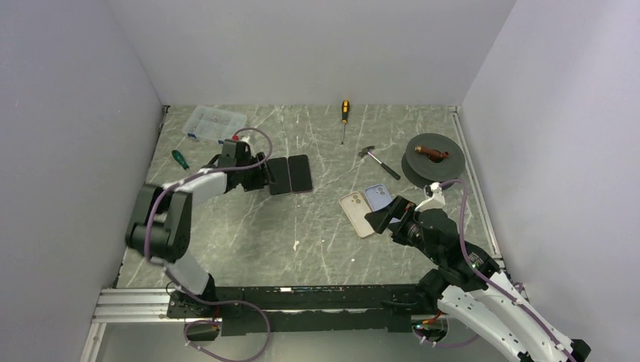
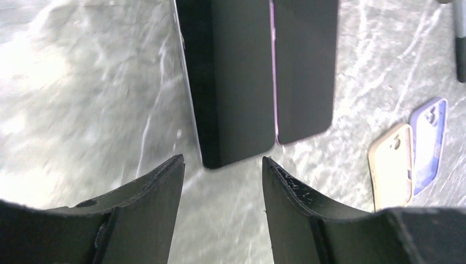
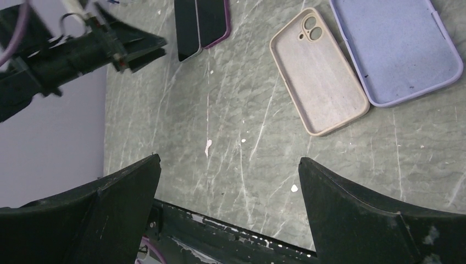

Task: Take the phone out of the phone case
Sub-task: Place the phone at the center of the board, then reset both arms

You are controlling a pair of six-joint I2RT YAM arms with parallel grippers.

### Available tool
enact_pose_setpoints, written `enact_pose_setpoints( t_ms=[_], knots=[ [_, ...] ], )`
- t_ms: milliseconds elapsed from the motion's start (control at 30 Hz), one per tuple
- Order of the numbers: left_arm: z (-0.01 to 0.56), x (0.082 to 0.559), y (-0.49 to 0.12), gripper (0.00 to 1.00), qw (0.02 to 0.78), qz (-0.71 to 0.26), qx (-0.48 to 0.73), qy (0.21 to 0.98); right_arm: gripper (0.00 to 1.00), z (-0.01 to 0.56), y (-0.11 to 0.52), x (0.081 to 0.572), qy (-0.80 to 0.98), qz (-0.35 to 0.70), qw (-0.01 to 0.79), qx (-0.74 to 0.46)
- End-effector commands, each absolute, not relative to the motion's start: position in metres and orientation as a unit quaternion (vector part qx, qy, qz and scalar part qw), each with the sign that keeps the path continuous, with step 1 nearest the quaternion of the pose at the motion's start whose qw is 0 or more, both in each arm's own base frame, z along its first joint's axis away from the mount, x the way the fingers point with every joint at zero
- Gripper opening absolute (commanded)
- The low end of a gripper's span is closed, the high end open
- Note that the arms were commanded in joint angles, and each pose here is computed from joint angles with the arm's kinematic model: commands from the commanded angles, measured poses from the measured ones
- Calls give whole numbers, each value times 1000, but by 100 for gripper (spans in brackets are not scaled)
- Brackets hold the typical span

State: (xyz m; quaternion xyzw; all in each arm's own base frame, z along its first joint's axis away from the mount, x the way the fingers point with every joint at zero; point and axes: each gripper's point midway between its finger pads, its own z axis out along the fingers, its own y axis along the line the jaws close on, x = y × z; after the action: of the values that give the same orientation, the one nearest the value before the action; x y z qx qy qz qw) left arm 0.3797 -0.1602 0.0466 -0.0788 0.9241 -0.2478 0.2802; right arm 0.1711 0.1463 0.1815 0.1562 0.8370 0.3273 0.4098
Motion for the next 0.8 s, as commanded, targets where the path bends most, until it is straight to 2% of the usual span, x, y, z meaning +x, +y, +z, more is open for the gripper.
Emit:
enact_pose_setpoints(
  t_ms=[0,100,167,267,333,400,433,467,667,767],
  knots=[
    [142,369,-133,59,415,-214,-57,883,100,203,154,177,815,357,431,152],
    [184,337,-93,59,478,-146,-81,862,100,204,178,180,816,382,425,91],
    [204,316,-67,61,517,-101,-92,845,100,198,203,185,831,393,388,64],
    [216,293,-33,65,561,-37,-106,820,100,190,235,195,866,382,322,28],
    [212,282,-17,68,566,2,-106,818,100,199,245,198,867,388,313,18],
    [209,278,-10,72,572,24,-100,814,100,214,249,196,841,429,327,31],
    [208,280,-7,92,580,30,-104,808,100,220,248,194,827,448,338,41],
    [202,282,-2,98,585,44,-110,802,100,217,243,191,818,456,345,55],
    [175,306,27,99,594,129,-164,777,100,246,175,199,776,390,484,111],
    [161,316,33,99,624,138,-183,747,100,252,149,200,768,351,520,130]
  ],
)
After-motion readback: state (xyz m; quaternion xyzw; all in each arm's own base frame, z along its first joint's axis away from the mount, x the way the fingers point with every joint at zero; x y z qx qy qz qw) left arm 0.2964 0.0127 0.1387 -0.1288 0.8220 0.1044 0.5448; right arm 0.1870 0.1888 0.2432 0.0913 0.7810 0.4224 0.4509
